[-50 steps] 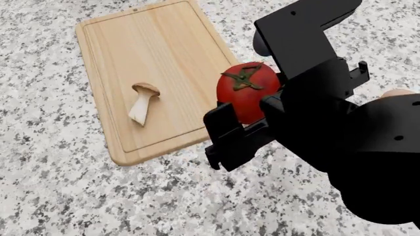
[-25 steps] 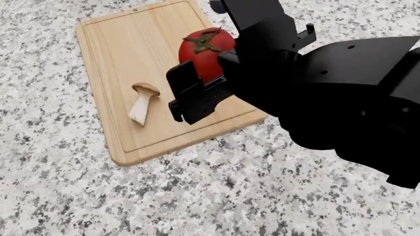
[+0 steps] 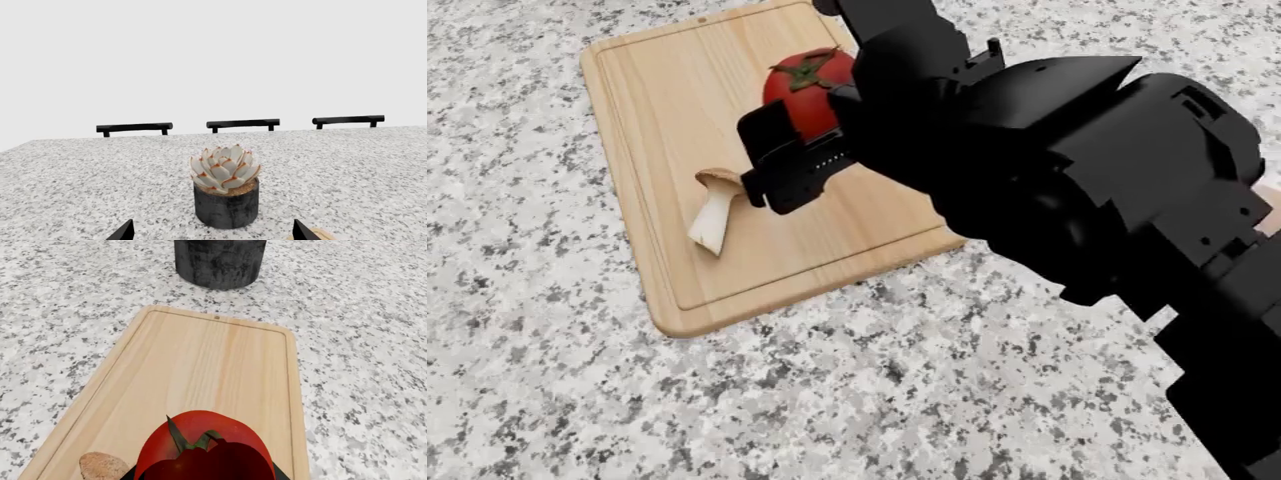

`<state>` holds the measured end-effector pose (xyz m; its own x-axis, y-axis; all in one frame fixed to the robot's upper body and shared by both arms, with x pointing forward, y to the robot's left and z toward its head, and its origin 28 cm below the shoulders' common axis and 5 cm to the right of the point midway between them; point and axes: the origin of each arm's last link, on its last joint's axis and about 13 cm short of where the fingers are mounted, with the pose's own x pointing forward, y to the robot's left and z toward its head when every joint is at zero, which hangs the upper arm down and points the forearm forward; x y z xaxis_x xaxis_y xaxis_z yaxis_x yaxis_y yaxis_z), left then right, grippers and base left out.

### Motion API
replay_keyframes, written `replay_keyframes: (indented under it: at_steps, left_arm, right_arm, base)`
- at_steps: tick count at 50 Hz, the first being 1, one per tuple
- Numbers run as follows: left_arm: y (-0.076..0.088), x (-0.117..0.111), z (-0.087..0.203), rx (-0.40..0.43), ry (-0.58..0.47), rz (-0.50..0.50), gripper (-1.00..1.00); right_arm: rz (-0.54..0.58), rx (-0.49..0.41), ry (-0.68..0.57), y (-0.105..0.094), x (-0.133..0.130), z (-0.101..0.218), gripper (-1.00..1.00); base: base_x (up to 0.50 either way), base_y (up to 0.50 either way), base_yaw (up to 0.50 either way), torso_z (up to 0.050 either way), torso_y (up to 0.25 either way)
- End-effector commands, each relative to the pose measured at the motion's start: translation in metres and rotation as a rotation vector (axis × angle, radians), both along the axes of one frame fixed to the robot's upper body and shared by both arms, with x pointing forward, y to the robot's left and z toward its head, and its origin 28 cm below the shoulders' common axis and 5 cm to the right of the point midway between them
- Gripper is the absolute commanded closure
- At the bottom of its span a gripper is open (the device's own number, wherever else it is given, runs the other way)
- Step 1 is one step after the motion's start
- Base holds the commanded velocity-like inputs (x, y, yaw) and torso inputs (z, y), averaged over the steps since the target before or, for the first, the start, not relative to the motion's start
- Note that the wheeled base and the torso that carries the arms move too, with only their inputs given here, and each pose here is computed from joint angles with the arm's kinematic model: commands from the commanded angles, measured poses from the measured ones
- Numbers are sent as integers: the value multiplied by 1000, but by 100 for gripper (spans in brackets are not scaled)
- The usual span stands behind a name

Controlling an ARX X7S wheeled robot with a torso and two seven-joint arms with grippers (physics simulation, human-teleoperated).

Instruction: Clear the non-vegetable object off the cutting board and place the vegetables onto it.

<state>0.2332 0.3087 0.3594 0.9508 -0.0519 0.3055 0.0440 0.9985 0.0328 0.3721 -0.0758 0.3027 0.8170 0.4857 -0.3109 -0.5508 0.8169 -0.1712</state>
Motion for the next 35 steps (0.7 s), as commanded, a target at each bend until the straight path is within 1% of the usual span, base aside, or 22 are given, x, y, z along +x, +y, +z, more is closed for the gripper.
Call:
replay_keyframes:
  at_steps: [1, 6, 9, 24, 35]
  left_arm:
    - [1, -2, 0, 1, -1, 4, -100]
    - [2, -2, 1, 3, -3, 8, -100]
    - [2, -2, 1, 3, -4, 7, -100]
    - [2, -3, 1, -1, -4, 8, -100]
    - [3, -3, 1, -5, -7, 7, -100]
  right_arm:
    - [21, -10, -19, 4, 11, -9, 100]
    - [10, -8, 0, 2, 15, -17, 100]
    - [2, -22, 6, 1, 14, -20, 100]
    - [8, -45, 45, 0, 12, -32, 100]
    - [6, -56, 49, 0, 11, -33, 100]
  base:
    - [0, 0, 0, 0, 0]
    - [0, 0, 0, 0, 0]
    - [0, 0, 0, 0, 0]
    - [0, 0, 0, 0, 0]
    - [0, 0, 0, 0, 0]
